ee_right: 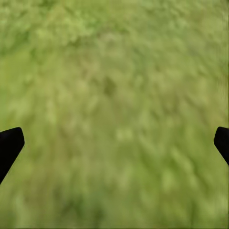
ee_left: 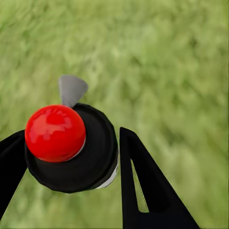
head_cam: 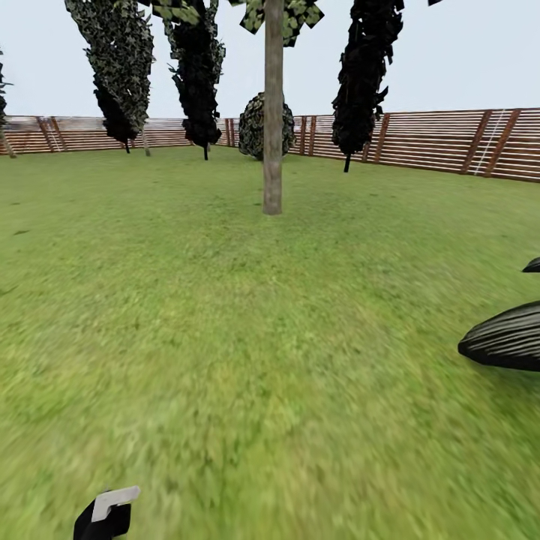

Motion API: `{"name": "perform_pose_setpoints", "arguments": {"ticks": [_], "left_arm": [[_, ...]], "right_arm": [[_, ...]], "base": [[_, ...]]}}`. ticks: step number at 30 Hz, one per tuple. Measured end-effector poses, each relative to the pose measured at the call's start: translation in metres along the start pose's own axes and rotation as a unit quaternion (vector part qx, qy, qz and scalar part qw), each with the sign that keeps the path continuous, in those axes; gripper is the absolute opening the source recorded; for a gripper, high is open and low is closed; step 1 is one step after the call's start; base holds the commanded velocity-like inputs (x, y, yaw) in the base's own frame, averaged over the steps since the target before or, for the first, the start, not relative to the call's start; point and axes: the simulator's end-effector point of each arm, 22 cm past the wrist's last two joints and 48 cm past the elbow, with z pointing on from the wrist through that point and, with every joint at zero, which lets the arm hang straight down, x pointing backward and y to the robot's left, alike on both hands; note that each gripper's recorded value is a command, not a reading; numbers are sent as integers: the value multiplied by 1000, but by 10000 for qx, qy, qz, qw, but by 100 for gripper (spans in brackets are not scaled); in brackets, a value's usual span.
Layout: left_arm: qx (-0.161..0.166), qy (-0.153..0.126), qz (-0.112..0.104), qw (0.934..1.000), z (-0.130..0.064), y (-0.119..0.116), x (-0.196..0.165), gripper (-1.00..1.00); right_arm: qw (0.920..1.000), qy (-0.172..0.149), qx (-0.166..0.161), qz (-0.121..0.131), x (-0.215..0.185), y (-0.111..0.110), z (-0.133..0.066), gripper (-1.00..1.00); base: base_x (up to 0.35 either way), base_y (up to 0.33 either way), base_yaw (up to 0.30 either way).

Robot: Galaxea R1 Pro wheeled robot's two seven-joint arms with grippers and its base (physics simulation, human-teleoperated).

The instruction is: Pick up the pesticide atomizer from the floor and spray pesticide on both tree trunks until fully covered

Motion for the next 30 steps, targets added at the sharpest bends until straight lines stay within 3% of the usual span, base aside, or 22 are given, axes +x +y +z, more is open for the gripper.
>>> {"name": "perform_pose_setpoints", "arguments": {"ticks": [30], "left_arm": [[-3,3,-3,10000,0,0,0,-100]], "right_arm": [[10000,-1,0,-1,0,0,0,100]], "base": [[335,76,0]]}}
